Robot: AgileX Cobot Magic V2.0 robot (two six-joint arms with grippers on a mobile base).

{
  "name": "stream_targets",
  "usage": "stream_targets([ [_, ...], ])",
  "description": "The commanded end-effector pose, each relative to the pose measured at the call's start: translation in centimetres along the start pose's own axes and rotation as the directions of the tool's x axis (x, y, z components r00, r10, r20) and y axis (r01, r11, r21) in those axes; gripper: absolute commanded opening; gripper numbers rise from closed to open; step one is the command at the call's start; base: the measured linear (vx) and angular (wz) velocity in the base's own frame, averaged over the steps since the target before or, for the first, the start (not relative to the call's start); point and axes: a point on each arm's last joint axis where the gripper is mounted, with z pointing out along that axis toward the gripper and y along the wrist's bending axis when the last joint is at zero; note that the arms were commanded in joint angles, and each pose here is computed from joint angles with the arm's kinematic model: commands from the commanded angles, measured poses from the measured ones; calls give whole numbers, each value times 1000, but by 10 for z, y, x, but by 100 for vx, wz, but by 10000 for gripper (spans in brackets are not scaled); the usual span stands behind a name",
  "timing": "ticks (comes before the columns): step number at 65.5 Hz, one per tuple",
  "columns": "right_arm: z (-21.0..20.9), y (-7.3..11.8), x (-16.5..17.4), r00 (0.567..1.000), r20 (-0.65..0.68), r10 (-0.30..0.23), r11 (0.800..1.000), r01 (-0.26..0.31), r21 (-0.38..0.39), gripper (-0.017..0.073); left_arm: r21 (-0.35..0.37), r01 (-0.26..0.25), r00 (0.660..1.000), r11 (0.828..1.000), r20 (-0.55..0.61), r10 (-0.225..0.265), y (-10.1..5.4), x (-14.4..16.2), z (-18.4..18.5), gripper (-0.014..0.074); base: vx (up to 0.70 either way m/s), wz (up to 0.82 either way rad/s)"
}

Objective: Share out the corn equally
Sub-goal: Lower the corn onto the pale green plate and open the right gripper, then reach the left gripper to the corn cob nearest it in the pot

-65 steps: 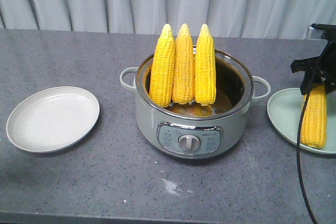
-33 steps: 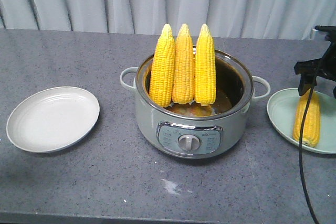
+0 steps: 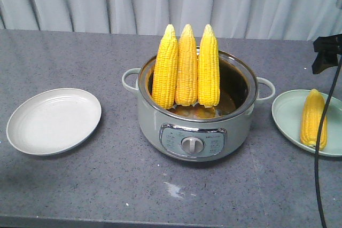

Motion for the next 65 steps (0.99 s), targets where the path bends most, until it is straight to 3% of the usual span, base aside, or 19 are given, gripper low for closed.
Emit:
stream_targets([
  [1,-46,6,11,984,175,-20,1000,17,21,588,12,15,995,1000,103,-16,-1,-14,-9,587,0,0],
  [19,-90,19,70,956,290,-34,999,23,43,588,12,15,994,1000,108,-16,-1,-15,-9,587,0,0],
  [46,-110,28,131,930,365,-46,998,28,55,588,21,-11,994,1000,110,9,-3,-15,-9,587,0,0],
  [57,-114,30,134,925,376,-43,999,28,46,588,89,-36,991,995,134,24,-16,-26,-6,587,0,0],
  [65,-114,30,134,925,377,-41,999,27,43,585,174,-72,990,982,132,49,-34,-45,6,587,0,0],
])
